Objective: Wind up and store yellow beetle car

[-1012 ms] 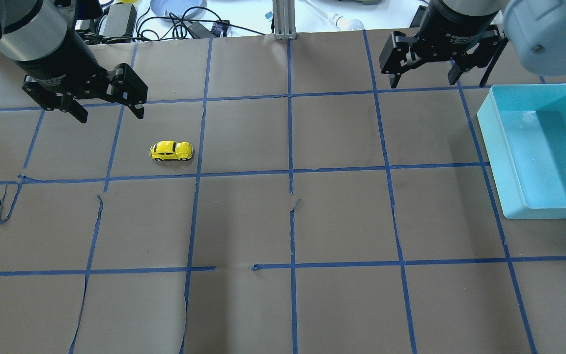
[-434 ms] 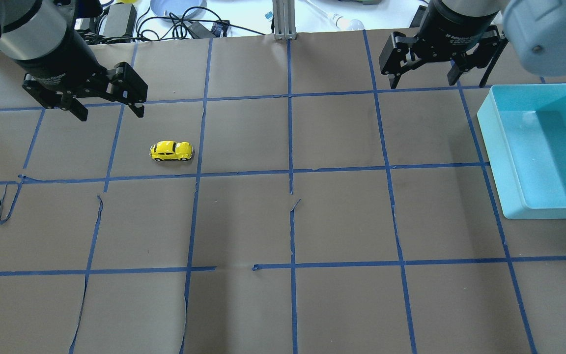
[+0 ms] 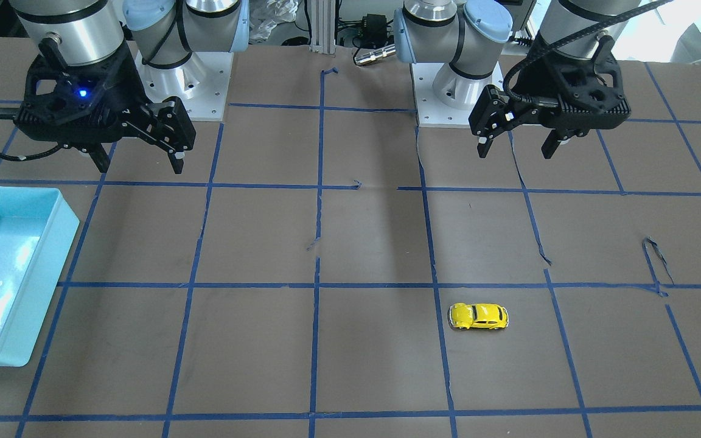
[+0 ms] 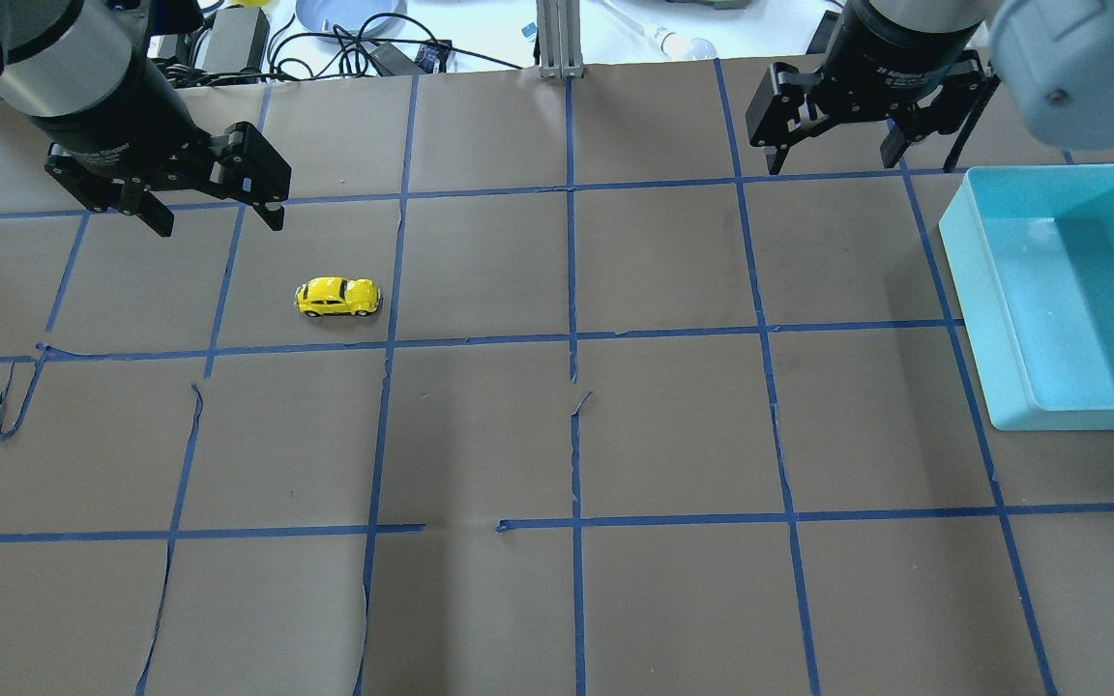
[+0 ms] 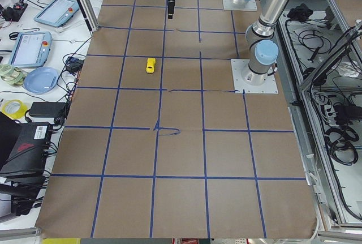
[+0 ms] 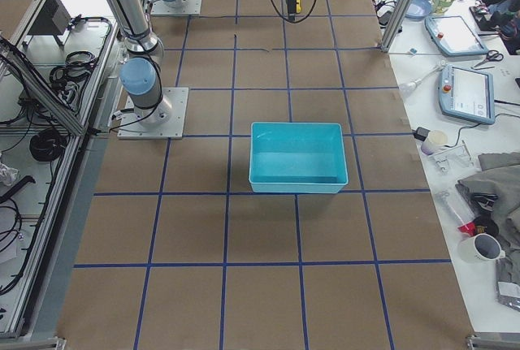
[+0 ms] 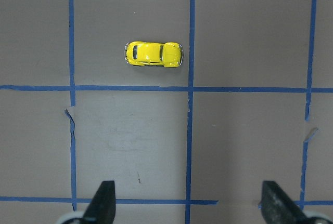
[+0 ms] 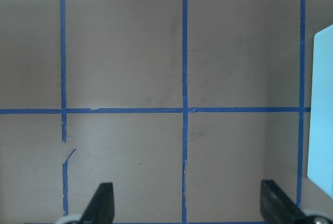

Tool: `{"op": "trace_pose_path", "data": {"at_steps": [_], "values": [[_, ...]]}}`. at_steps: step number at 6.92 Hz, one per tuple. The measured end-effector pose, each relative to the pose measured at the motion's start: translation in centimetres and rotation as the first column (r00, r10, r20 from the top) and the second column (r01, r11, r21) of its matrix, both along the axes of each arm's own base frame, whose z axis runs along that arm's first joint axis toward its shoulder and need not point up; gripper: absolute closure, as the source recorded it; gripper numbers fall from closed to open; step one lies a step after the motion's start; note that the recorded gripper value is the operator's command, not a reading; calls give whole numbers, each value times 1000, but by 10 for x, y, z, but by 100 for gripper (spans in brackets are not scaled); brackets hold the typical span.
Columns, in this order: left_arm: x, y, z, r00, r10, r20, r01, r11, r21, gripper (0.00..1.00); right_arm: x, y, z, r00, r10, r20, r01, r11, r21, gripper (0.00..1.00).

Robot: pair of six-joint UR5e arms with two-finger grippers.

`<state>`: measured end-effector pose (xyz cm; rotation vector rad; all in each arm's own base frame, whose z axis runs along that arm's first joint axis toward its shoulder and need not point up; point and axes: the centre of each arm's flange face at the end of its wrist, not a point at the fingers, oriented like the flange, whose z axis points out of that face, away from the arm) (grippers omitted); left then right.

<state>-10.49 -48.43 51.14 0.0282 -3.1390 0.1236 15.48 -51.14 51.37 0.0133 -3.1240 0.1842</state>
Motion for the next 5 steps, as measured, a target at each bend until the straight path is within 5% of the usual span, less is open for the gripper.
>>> {"op": "trace_pose_path", "data": {"at_steps": [3, 5], "values": [[1, -3, -1, 1000, -25, 3, 25, 1000, -6, 1, 0, 0, 0, 1000, 0, 0, 0, 1000, 0, 0], [8, -12, -9, 978, -208, 23, 208, 978, -12, 2, 0, 0, 0, 1000, 0, 0, 0, 1000, 0, 0]]}}
